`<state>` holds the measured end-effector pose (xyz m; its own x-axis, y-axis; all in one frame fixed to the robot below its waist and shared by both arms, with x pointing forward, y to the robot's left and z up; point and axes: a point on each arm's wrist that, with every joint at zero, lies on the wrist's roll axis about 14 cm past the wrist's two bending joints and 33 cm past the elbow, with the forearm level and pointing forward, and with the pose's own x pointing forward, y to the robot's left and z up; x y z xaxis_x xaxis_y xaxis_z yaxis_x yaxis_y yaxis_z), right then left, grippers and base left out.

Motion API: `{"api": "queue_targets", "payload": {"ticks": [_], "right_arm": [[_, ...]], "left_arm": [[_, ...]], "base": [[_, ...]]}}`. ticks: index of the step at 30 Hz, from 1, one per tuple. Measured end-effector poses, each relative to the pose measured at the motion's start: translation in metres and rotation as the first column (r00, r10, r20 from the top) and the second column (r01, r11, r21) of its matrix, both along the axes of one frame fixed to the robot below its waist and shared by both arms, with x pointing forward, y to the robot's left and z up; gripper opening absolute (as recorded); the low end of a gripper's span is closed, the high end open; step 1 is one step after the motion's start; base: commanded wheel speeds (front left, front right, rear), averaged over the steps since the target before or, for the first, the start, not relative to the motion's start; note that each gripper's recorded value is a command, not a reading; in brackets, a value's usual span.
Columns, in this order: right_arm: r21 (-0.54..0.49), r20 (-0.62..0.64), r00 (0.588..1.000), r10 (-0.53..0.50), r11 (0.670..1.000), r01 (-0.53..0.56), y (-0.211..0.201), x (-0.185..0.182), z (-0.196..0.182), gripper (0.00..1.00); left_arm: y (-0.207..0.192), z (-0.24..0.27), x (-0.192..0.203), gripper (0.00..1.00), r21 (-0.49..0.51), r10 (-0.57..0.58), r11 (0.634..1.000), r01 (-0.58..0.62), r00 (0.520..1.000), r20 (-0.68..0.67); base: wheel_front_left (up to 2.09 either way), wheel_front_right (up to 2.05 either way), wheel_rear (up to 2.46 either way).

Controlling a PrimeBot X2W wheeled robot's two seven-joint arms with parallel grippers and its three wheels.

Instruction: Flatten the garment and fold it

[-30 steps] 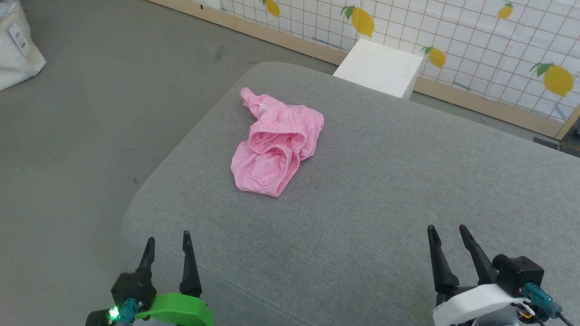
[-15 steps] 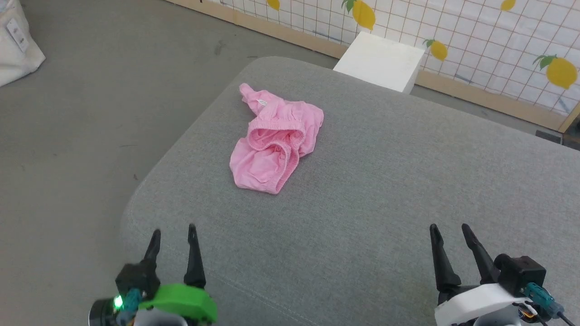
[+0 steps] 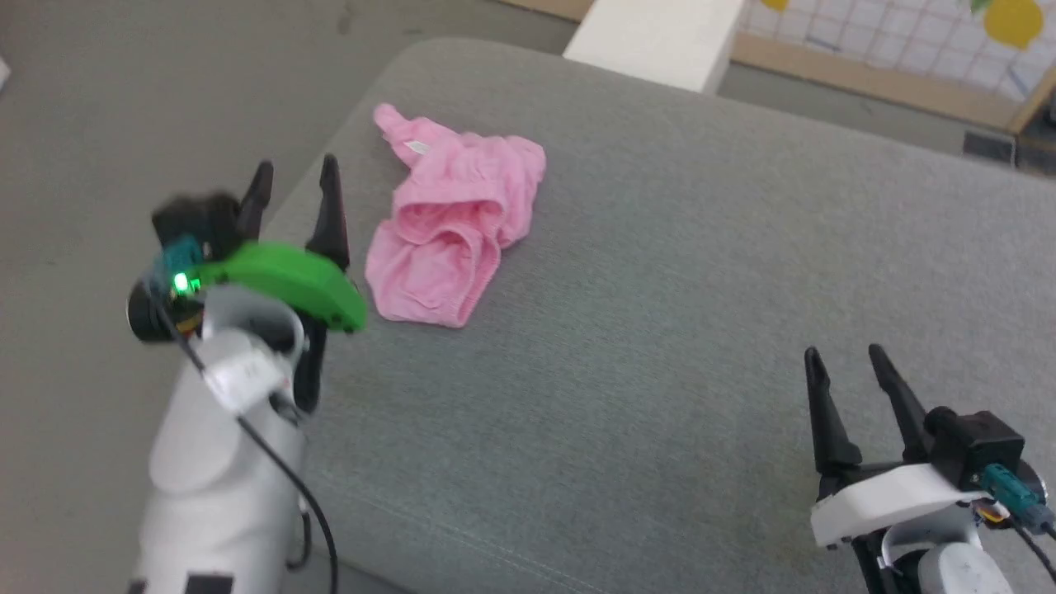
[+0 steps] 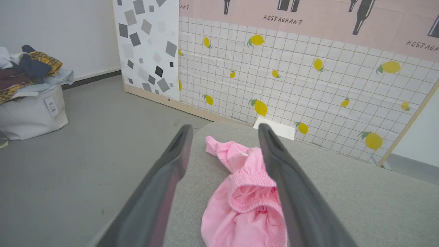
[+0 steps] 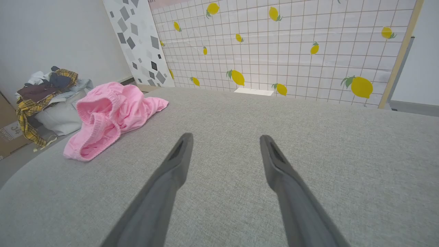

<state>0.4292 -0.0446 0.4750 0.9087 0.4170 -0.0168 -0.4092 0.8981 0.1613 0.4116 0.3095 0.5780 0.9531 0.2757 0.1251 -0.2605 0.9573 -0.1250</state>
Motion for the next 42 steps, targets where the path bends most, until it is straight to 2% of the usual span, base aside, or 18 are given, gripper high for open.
{"api": "queue_targets", "payload": {"ticks": [3, 6, 9, 11, 17, 21, 22, 23, 28, 35, 39, 42], "right_arm": [[-0.018, -0.014, 0.999, -0.034, 0.999, 0.034, -0.013, 0.006, -0.006, 1.00], [-0.035, -0.037, 0.996, -0.082, 0.996, 0.080, -0.031, 0.009, -0.015, 1.00], [-0.050, -0.058, 0.990, -0.125, 0.991, 0.122, -0.048, 0.010, -0.024, 1.00], [-0.061, -0.079, 0.984, -0.157, 0.986, 0.153, -0.060, 0.010, -0.032, 1.00], [-0.076, -0.108, 0.973, -0.205, 0.977, 0.197, -0.078, 0.013, -0.046, 1.00], [-0.090, -0.137, 0.965, -0.224, 0.973, 0.213, -0.086, 0.011, -0.057, 1.00], [-0.093, -0.144, 0.963, -0.228, 0.972, 0.216, -0.087, 0.011, -0.060, 1.00], [-0.095, -0.150, 0.962, -0.230, 0.971, 0.217, -0.088, 0.011, -0.063, 1.00], [-0.095, -0.158, 0.962, -0.224, 0.973, 0.212, -0.086, 0.011, -0.066, 1.00], [-0.071, -0.138, 0.973, -0.187, 0.981, 0.178, -0.072, 0.009, -0.054, 1.00], [-0.054, -0.130, 0.976, -0.175, 0.984, 0.169, -0.067, 0.004, -0.047, 1.00], [-0.037, -0.117, 0.978, -0.175, 0.984, 0.172, -0.066, 0.001, -0.041, 1.00]], "left_arm": [[0.000, -0.018, 0.032, 1.00, -0.049, -0.040, 0.998, 0.033, 0.988, -0.147], [-0.003, -0.044, 0.058, 1.00, -0.116, -0.070, 0.993, 0.036, 0.950, -0.304], [-0.010, -0.073, 0.075, 1.00, -0.167, -0.093, 0.986, 0.020, 0.892, -0.442], [-0.020, -0.102, 0.085, 1.00, -0.197, -0.111, 0.980, 0.000, 0.826, -0.553], [-0.034, -0.156, 0.092, 1.00, -0.208, -0.115, 0.977, -0.045, 0.713, -0.692], [-0.042, -0.179, 0.094, 1.00, -0.216, -0.129, 0.975, -0.048, 0.668, -0.733], [-0.044, -0.183, 0.096, 0.40, -0.219, -0.133, 0.975, -0.046, 0.667, -0.733], [-0.045, -0.184, 0.098, 0.00, -0.216, -0.132, 0.975, -0.042, 0.673, -0.728], [-0.045, -0.180, 0.103, 0.00, -0.201, -0.127, 0.979, -0.020, 0.714, -0.689], [-0.050, -0.133, 0.115, 0.00, -0.177, -0.151, 0.982, 0.063, 0.824, -0.546], [-0.066, -0.085, 0.128, 0.00, -0.141, -0.210, 0.976, 0.166, 0.886, -0.414], [-0.091, -0.041, 0.137, 0.00, -0.088, -0.291, 0.957, 0.278, 0.906, -0.307]], "base": [[0.00, 0.00, 0.00], [0.00, 0.00, 0.00], [0.00, 0.00, 0.00], [0.00, 0.00, 0.00], [0.00, 0.00, 0.00], [0.00, 0.00, 0.00], [0.00, 0.00, 0.00], [0.00, 0.00, 0.00], [0.00, 0.00, 0.00], [0.00, 0.00, 0.00], [0.00, 0.00, 0.00], [0.00, 0.00, 0.00]]}}
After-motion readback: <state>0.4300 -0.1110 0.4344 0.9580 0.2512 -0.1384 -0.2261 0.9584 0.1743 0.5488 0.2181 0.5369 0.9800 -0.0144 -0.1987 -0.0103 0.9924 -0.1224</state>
